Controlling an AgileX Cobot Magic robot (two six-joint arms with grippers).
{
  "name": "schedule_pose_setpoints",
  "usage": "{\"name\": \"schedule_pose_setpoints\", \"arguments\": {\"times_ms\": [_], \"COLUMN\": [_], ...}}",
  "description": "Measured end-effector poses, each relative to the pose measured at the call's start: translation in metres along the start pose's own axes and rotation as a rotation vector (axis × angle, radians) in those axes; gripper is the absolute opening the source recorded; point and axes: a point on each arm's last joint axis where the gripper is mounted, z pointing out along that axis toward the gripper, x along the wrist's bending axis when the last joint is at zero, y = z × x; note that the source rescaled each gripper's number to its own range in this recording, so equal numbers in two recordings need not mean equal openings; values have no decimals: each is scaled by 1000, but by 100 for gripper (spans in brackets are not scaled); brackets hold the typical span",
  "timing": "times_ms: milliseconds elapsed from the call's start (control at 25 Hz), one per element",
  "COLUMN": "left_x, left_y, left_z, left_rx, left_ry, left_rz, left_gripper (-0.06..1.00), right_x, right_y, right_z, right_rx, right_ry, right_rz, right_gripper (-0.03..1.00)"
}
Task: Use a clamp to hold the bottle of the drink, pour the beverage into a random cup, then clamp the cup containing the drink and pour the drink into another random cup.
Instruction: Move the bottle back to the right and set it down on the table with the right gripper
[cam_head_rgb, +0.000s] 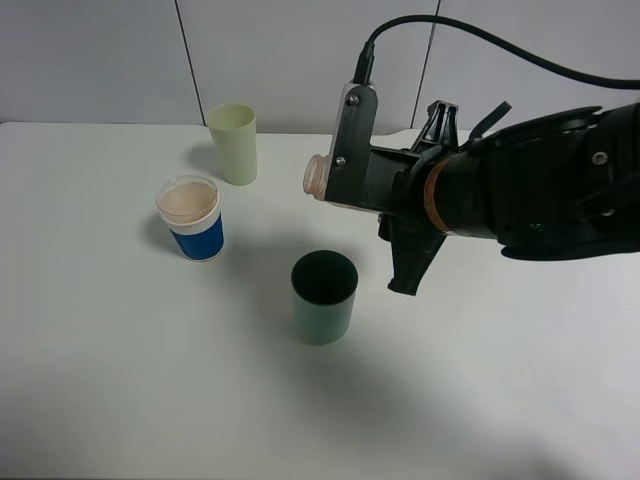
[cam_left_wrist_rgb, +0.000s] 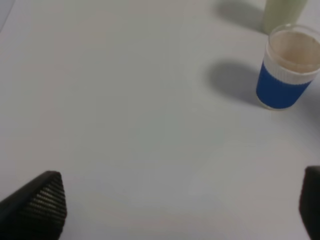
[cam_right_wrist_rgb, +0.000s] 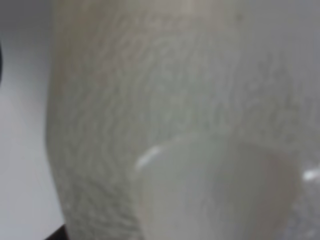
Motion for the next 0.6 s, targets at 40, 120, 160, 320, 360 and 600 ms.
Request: {"name": "schedule_pose_setpoints", "arguments": {"times_ms": [40, 120, 160, 320, 360, 600], "left_x": [0, 0, 0, 0, 0, 0], "left_y": [0, 0, 0, 0, 0, 0], "left_z": [0, 0, 0, 0, 0, 0], "left_rx": [0, 0, 0, 0, 0, 0], "left_ry": [0, 0, 0, 0, 0, 0], "left_rz": [0, 0, 0, 0, 0, 0], "left_gripper": [78, 78, 78, 78, 78, 78], "right_x": [0, -1, -1, -4, -7, -23], "right_y": [-1, -1, -2, -4, -7, -18], "right_z": [1, 2, 3, 5, 7, 16], "right_rx": [-2, -12, -16, -25, -29, -73], "right_ry": [10, 30, 37, 58, 69, 88], "right_rz": [31, 85, 105, 162, 209, 344], "right_gripper": [4, 4, 4, 4, 4, 4]}}
